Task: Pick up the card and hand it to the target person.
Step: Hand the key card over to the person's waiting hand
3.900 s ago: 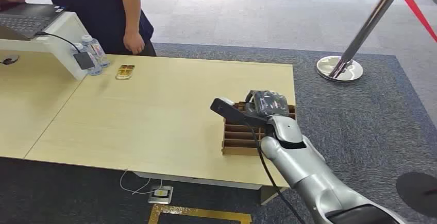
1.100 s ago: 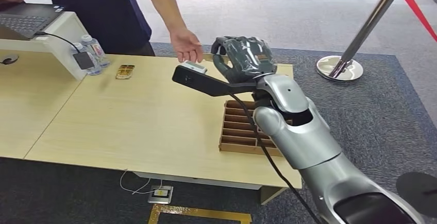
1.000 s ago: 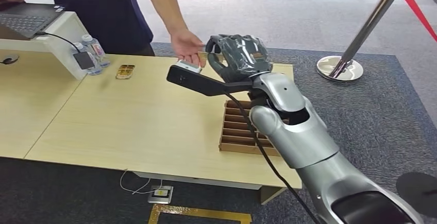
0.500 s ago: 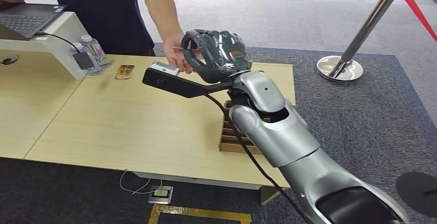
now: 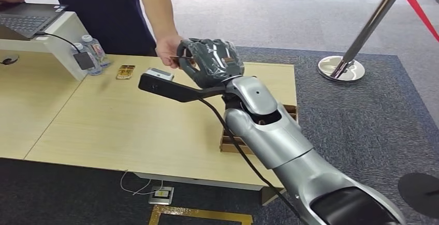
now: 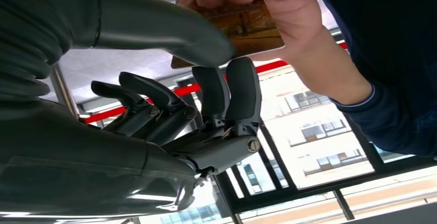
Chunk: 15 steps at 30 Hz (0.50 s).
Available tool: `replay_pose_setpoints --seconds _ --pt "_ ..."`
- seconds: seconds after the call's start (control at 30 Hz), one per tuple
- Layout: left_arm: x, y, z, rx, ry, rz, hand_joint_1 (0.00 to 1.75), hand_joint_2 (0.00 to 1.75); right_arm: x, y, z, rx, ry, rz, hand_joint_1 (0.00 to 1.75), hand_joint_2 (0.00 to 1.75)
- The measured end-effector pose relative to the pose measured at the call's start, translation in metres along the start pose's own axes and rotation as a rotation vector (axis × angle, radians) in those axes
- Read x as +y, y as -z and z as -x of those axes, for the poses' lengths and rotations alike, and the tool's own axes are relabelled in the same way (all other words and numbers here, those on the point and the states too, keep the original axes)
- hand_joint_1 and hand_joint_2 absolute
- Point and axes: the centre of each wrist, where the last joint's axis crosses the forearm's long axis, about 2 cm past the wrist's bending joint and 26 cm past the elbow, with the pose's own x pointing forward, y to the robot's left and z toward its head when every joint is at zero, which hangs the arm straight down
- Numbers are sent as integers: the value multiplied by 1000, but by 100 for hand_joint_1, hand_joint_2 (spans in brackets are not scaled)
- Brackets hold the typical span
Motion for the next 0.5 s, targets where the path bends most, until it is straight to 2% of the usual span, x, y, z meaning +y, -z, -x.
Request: replay_pose_setpoints --seconds 0.1,0.13,0.5 --pt "0 0 0 0 0 0 0 0 2 -1 1 7 0 -4 27 175" --pt "0 0 0 0 0 0 0 0 2 -1 1 11 0 -5 0 175" --pt "0 0 0 0 12 4 0 0 -3 -1 5 45 33 8 0 175"
